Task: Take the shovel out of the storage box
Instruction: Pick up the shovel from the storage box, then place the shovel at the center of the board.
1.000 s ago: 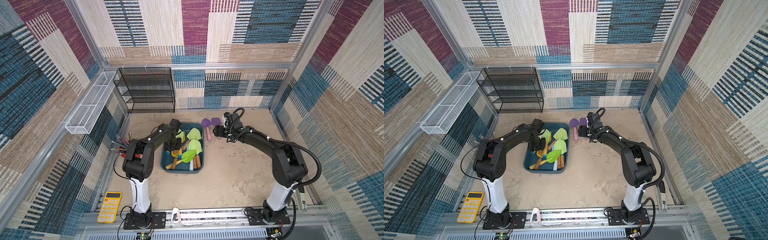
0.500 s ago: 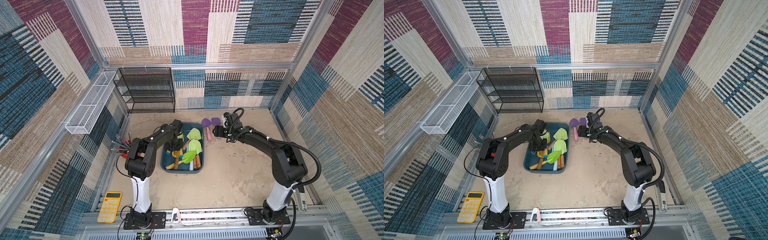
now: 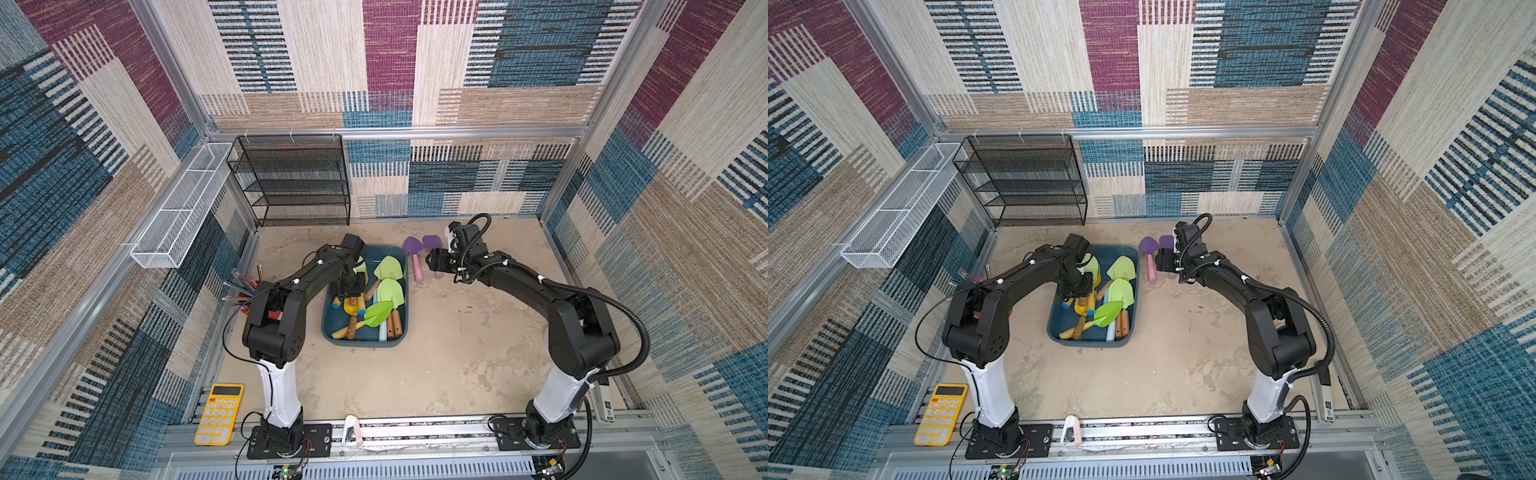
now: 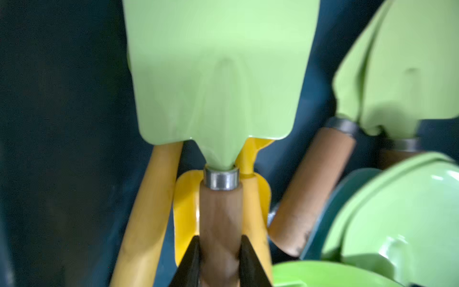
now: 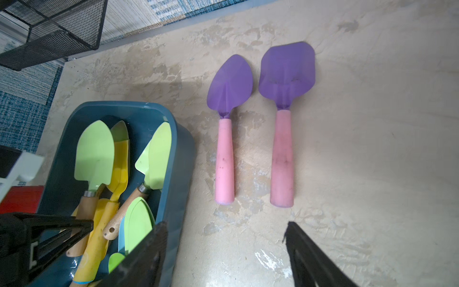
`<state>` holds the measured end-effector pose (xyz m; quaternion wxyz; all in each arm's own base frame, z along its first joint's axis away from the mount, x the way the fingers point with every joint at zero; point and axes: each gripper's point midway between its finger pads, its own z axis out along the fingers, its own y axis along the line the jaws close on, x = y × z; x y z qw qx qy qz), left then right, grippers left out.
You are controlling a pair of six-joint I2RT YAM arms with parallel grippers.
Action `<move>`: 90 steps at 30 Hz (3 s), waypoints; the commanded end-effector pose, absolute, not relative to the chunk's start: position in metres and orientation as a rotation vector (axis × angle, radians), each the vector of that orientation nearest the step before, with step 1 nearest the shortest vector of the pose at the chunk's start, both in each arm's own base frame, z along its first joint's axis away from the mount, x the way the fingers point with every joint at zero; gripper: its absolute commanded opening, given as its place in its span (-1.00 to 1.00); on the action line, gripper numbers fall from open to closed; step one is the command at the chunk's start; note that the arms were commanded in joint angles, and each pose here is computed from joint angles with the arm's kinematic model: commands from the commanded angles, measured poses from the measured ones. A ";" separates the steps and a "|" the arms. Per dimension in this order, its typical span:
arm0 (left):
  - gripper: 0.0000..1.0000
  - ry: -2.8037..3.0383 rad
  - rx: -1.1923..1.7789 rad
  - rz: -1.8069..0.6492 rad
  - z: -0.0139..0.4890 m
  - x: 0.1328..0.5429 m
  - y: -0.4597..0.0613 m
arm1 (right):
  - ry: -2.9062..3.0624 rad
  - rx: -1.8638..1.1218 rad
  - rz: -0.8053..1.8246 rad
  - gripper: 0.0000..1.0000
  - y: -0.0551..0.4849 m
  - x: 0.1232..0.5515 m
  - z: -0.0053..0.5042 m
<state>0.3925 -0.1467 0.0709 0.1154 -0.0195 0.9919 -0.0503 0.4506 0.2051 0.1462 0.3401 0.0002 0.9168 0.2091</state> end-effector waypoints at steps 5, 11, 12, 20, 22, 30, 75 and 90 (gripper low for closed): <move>-0.99 2.885 -0.061 -0.312 0.092 0.384 -0.160 | 2.338 -0.011 0.637 0.53 0.216 0.449 0.165; -0.98 2.808 -0.106 -0.772 0.097 0.378 -0.198 | 2.309 -0.076 0.951 0.56 0.249 0.427 0.167; -0.98 2.785 -0.120 -0.862 0.099 0.376 -0.204 | 2.300 -0.087 1.013 0.58 0.255 0.422 0.168; -0.96 2.581 -0.201 -1.349 0.126 0.375 -0.233 | 2.192 -0.220 1.457 0.64 0.299 0.385 0.191; -0.95 2.541 -0.210 -1.416 0.132 0.376 -0.236 | 2.178 -0.253 1.514 0.64 0.308 0.377 0.194; -0.92 2.410 -0.234 -1.614 0.154 0.379 -0.245 | 2.193 -0.298 1.644 0.56 0.331 0.366 0.183; -0.77 2.200 -0.163 -1.954 0.175 0.357 -0.254 | 2.032 -0.323 2.078 -0.13 0.365 0.389 0.202; -0.51 2.215 -0.153 -1.935 0.173 0.357 -0.252 | 2.032 -0.299 2.079 -0.65 0.361 0.395 0.203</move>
